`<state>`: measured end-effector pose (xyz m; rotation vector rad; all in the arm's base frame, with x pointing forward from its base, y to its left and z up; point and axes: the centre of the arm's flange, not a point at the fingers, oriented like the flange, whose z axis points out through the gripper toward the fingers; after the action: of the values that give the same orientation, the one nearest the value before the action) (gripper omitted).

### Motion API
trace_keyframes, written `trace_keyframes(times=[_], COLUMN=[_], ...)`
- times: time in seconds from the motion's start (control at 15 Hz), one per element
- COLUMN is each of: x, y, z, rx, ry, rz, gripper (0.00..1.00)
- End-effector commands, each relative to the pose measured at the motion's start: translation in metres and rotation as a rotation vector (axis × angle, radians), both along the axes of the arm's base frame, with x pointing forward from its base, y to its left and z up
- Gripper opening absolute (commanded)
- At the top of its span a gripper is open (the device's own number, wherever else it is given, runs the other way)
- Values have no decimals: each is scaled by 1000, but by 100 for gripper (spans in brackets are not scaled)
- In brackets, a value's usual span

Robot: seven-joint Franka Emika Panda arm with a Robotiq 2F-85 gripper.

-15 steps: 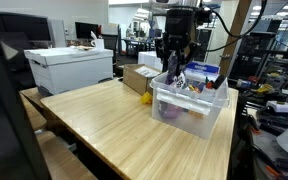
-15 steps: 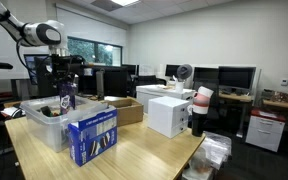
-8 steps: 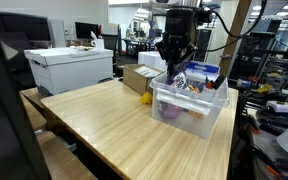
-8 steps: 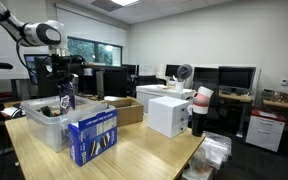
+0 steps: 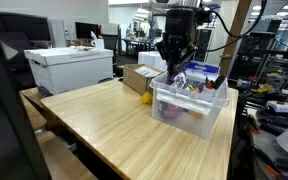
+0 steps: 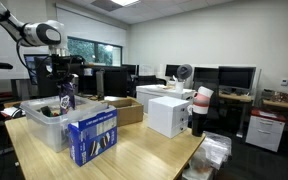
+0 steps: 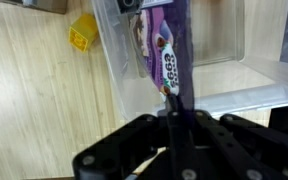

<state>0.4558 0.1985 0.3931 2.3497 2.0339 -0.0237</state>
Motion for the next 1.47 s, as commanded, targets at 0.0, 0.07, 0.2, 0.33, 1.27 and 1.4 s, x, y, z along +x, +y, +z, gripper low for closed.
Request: trace_keyframes(times=[0.0, 0.07, 0.2, 0.33, 1.27, 1.4], x=[-5, -5, -4, -2, 2, 0], y=[0, 0, 1, 2, 3, 2], z=[6, 6, 11, 14, 33, 28], rx=[-33, -32, -30, -35, -62, -72], ry=[-8, -6, -8, -13, -5, 28], rz=[-9, -7, -5, -5, 6, 6], gripper=[4, 4, 4, 4, 4, 29])
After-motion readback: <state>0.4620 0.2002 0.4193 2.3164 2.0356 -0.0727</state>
